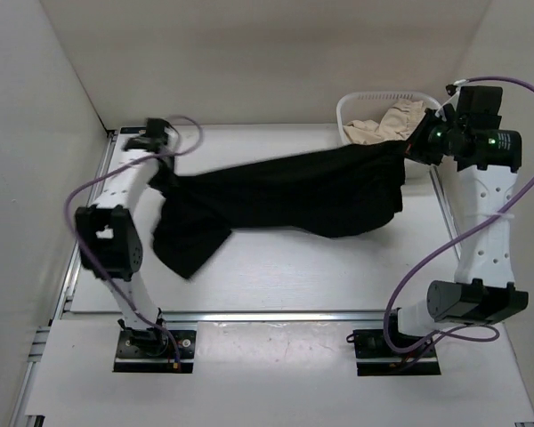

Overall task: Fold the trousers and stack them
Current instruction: Flatten the trousers out

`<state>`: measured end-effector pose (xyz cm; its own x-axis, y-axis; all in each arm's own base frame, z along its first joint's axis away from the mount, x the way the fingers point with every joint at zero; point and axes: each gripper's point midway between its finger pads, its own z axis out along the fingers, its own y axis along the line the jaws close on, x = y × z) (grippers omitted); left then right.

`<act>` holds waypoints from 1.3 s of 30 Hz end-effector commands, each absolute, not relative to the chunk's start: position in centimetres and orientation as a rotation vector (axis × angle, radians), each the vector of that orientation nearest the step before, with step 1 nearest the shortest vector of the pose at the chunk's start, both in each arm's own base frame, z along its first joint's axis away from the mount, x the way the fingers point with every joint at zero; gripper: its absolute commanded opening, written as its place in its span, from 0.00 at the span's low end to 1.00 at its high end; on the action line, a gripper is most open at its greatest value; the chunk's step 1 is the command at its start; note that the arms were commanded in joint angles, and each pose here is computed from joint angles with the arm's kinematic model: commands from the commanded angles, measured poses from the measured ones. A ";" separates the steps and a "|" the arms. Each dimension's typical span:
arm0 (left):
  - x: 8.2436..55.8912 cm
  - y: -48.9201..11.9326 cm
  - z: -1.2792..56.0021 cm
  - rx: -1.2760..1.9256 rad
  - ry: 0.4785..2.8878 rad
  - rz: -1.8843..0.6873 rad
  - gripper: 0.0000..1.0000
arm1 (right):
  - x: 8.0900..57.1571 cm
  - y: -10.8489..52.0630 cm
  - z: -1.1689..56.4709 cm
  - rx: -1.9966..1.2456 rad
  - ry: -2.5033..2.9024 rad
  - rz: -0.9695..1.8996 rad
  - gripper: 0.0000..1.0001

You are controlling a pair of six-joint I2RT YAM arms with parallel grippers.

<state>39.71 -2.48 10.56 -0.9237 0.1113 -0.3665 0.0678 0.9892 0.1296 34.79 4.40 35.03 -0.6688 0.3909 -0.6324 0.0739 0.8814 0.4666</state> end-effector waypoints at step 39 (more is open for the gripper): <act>23.7 4.4 15.6 -0.001 2.763 0.454 0.39 | 21.8 -3.0 15.0 0.875 2.575 0.026 0.63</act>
